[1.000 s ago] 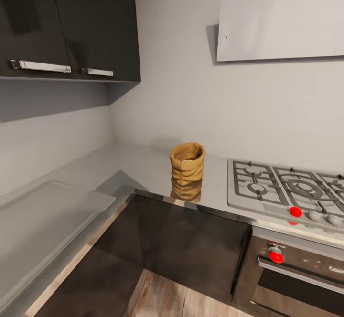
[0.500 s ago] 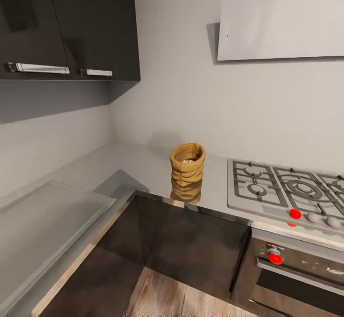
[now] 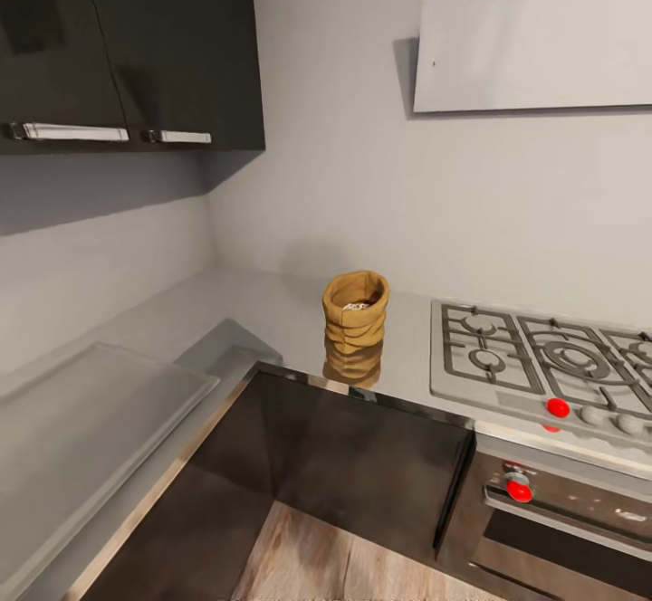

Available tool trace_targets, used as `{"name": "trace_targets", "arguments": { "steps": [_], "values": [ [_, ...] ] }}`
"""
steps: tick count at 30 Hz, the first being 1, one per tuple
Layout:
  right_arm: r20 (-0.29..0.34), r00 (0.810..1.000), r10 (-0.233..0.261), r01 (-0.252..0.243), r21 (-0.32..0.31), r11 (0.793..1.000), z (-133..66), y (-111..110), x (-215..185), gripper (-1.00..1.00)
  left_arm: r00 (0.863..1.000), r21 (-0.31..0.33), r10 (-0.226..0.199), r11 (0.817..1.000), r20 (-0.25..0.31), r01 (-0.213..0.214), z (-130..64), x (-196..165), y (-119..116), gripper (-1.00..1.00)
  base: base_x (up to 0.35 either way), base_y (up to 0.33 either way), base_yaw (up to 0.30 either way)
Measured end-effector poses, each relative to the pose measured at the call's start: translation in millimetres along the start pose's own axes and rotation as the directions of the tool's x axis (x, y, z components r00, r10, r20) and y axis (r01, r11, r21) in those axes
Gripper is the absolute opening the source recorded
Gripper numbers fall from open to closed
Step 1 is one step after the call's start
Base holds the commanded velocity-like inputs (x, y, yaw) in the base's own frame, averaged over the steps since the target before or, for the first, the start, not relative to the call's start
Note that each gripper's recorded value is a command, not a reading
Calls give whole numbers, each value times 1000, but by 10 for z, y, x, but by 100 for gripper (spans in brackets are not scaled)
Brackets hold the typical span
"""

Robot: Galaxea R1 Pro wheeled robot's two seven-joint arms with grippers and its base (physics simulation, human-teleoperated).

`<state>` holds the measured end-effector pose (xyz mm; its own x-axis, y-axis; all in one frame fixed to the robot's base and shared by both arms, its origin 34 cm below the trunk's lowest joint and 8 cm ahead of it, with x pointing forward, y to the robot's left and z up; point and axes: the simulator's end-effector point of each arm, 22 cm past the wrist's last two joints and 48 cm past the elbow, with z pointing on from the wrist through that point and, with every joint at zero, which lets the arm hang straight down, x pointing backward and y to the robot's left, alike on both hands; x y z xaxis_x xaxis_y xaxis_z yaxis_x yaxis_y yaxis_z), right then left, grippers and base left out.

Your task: In the kitchen, take the popcorn bag from the countertop, put it into the microwave, and heat it until the popcorn is cooked so the cooked popcorn ends up inside the bag.

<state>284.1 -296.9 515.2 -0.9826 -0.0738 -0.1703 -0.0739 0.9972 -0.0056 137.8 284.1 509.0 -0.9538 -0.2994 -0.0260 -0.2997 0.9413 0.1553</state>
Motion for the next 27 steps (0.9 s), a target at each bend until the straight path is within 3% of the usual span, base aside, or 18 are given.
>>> {"name": "trace_targets", "arguments": {
  "steps": [27],
  "values": [
    [-43, 999, 0, 0, -2, 1000, -27, 6, 166, 100, 999, -11, 5, 1000, -38, -6, -56, 150, 55, 100, 0, 0, 0]
  ]
}}
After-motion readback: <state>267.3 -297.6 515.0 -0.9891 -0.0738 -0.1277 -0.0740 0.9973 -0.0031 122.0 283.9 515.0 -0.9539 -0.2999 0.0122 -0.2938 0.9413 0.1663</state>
